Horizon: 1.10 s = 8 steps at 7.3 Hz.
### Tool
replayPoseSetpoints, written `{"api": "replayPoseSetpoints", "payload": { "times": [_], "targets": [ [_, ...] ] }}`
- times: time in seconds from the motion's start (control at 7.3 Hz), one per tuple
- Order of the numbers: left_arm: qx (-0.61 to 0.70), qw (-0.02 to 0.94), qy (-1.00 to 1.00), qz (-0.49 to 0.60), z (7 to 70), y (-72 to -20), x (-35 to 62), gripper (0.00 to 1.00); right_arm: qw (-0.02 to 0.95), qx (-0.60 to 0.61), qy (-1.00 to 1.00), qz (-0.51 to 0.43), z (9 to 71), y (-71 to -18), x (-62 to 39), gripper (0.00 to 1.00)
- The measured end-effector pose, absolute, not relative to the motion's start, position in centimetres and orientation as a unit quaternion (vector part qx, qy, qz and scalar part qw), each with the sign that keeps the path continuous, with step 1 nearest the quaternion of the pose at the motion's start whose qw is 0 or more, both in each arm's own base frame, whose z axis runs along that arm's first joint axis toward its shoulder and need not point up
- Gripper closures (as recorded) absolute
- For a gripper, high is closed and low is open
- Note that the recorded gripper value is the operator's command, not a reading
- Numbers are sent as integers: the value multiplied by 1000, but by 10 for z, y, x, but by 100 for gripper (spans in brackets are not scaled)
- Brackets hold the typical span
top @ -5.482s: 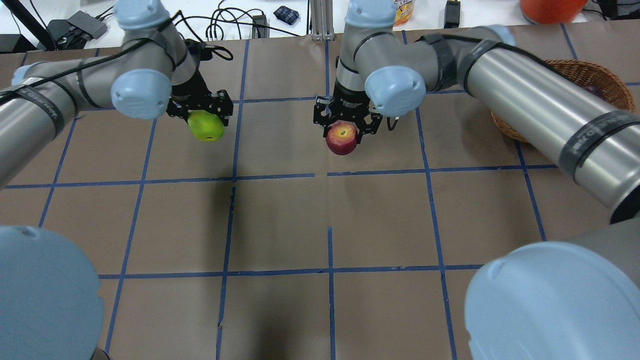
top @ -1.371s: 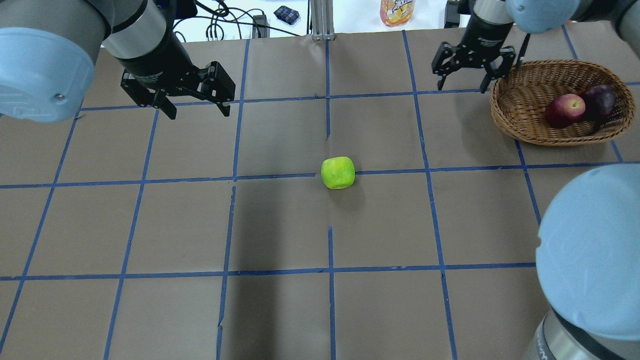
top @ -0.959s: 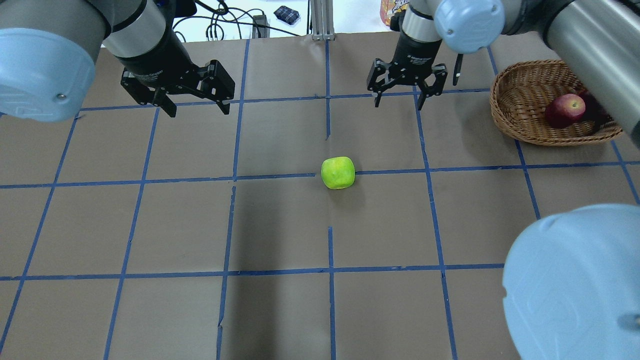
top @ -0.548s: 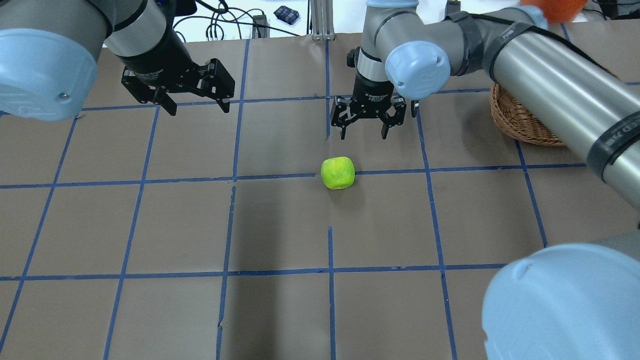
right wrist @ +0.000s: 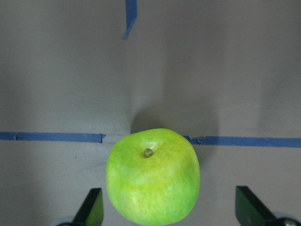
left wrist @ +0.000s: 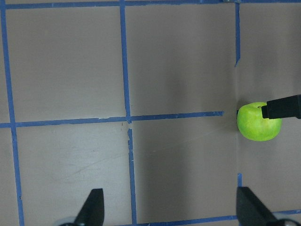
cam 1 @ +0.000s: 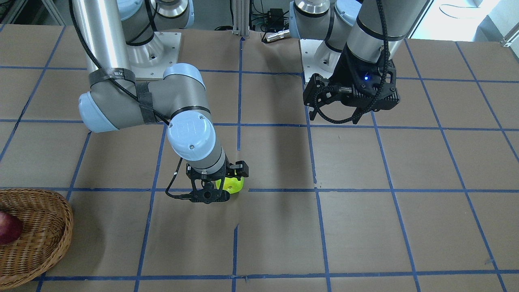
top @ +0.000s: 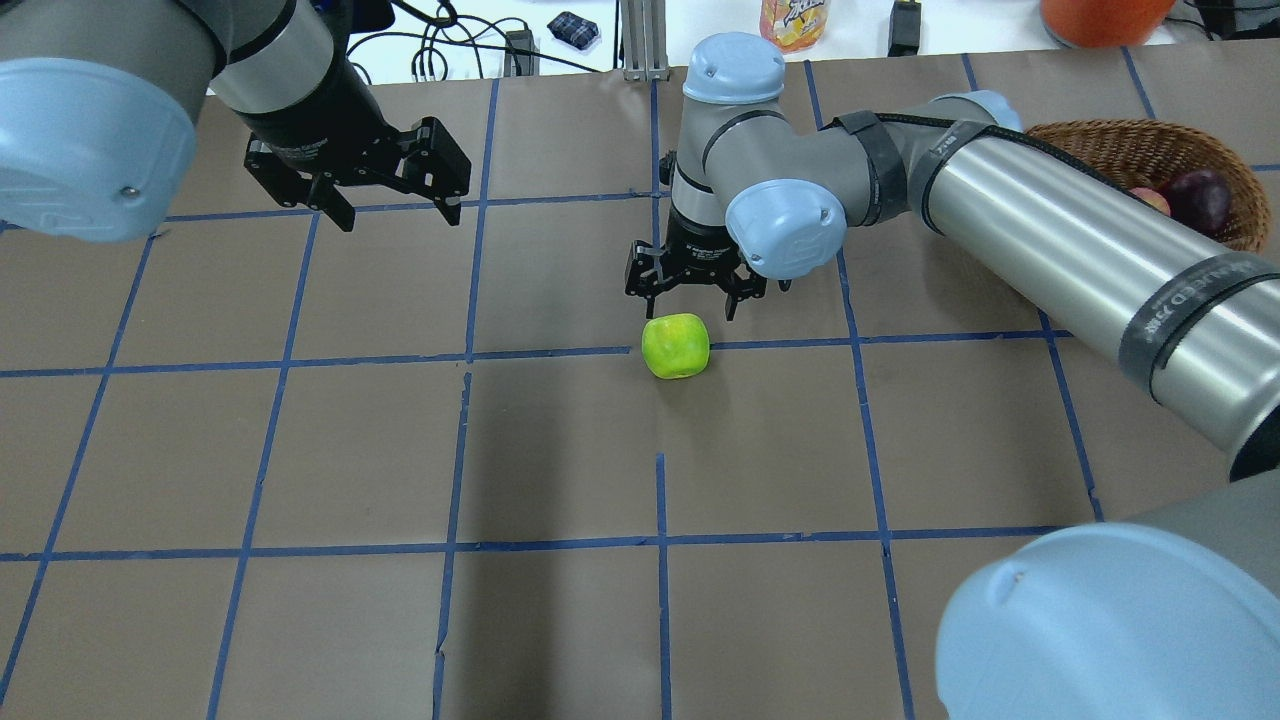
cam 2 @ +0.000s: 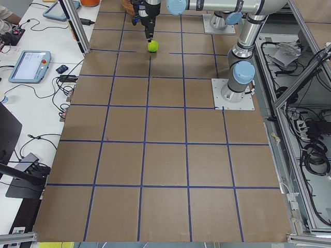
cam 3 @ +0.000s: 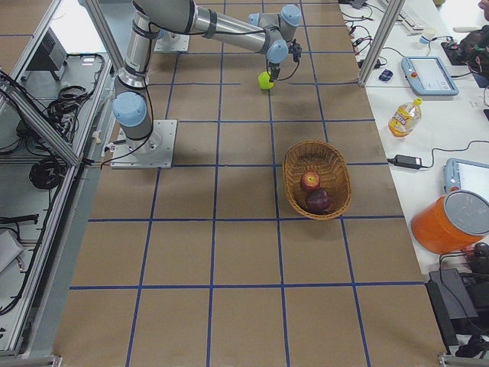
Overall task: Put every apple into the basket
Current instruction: 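Move the right gripper to the green apple and grasp it, then carry the green apple with the right gripper and lower it into the basket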
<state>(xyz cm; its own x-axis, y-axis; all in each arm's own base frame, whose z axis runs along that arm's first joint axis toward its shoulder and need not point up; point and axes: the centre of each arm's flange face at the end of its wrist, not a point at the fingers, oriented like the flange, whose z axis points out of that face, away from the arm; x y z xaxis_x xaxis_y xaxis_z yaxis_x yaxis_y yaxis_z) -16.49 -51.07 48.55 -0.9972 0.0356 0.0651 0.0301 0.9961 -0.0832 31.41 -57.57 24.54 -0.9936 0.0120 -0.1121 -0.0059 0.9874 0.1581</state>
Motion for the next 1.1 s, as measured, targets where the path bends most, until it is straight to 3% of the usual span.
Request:
{"api": "replayPoseSetpoints", "payload": {
  "times": [0.69, 0.82, 0.96, 1.1],
  "targets": [
    [-16, 34, -998, 41, 485, -512, -165, 0, 55, -4, 995, 80, 211, -569, 335, 0],
    [-16, 34, -998, 41, 485, -512, -165, 0, 52, -4, 995, 83, 207, -568, 335, 25],
    [-17, 34, -998, 41, 485, -512, -165, 0, 49, -4, 995, 83, 202, -568, 334, 74],
    [-17, 34, -998, 41, 485, -512, -165, 0, 49, -4, 996, 77, 201, -569, 334, 100]
  ]
}}
